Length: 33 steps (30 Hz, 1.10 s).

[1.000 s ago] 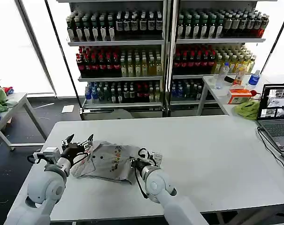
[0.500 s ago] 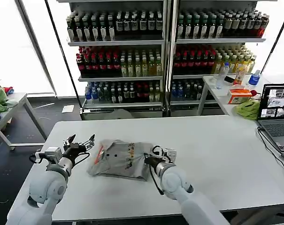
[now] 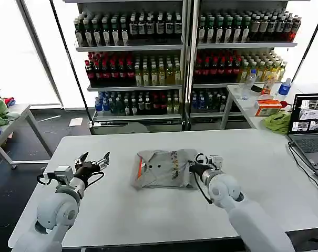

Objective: Fold and organize the clothes.

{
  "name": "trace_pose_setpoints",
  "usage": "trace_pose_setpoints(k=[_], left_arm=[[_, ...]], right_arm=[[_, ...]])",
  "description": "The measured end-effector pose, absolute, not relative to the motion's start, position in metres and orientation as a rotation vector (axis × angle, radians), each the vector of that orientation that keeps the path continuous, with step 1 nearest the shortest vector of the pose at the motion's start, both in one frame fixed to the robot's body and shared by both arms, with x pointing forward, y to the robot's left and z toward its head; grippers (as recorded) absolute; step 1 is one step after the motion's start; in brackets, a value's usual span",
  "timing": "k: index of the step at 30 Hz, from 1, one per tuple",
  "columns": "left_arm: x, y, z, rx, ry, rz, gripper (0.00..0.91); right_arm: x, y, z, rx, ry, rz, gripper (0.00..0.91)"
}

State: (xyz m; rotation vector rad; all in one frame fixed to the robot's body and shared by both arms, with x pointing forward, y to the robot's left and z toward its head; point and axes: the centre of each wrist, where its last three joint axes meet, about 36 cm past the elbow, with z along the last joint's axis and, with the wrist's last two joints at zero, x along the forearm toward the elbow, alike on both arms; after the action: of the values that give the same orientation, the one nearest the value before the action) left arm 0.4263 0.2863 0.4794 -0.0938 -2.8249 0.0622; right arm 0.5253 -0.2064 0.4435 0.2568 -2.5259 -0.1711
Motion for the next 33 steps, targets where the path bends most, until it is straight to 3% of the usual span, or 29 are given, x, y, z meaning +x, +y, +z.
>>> trace_pose_setpoints(k=[1,2,21,33], left_arm=[[0.426,0.286,0.479,-0.094,-2.824,0.063,0.907],[0.425,0.285,0.479,-0.096,-2.823,0.066,0.907],[0.423,0.283,0.476,-0.104,-2.811,0.089,0.907],[0.418,0.28,0.473,-0.116,-2.798,0.086,0.907]], right_arm=[[0.53,-0.21,0.444,0.245,-2.536,-0.155,0.665],[0.534,-0.214,0.444,0.233,-2.546,-0.14,0.907],[0.546,-0.244,0.456,0.057,-2.696,0.1,0.907],[0.486,-0.23,0.478,0.153,-2.719,-0.039,0.907]])
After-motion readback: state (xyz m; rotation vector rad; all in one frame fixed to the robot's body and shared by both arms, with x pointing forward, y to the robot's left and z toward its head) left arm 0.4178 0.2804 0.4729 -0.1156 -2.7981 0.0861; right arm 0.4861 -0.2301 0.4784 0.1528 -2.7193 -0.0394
